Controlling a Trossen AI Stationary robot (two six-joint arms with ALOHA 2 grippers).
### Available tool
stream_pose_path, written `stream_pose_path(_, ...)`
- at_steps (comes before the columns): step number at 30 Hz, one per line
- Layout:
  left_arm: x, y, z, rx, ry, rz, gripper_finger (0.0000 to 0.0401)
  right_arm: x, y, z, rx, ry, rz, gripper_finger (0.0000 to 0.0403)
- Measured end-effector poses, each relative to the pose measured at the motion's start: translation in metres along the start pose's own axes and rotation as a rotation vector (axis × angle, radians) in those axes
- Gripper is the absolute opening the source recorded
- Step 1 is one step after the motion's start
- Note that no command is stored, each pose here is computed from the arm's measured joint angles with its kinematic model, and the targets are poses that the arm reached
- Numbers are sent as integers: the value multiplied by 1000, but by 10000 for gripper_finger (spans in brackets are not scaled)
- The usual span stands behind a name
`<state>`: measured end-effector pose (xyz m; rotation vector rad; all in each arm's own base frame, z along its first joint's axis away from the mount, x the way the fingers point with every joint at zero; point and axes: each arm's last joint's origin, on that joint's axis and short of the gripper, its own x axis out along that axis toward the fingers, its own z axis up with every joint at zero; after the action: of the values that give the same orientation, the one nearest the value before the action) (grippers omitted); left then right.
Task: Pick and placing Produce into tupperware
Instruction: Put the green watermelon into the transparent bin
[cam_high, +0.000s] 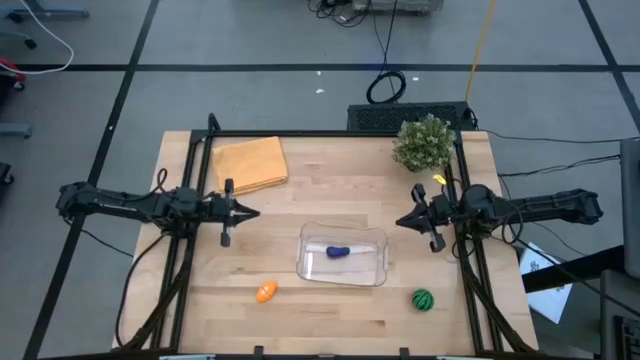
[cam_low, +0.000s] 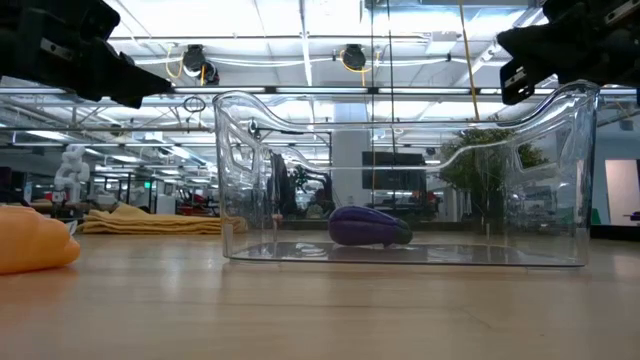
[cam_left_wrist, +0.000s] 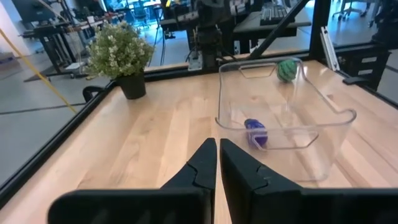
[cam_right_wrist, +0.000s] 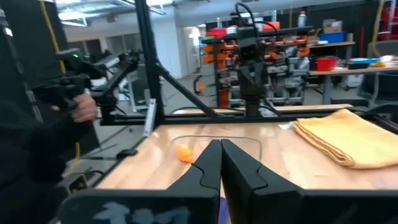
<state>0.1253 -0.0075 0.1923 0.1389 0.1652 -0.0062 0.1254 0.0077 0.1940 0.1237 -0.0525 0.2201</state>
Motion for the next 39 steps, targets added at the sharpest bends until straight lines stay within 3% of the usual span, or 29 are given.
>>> stream_pose_path(10, 0, 0, -1, 8, 9, 10, 9, 0, 4, 0, 15, 16, 139, 0)
stream_pose_path(15, 0, 1, -1, 22, 13, 33, 2, 1, 4, 4, 44, 38, 138, 0)
stream_pose_path(27, 0, 1, -1, 1, 17, 46, 32, 7, 21, 51, 118, 291, 167, 0)
stream_pose_path(39, 0, 1, -3, -27, 36, 45, 37, 20, 49, 56, 209, 523, 275, 0)
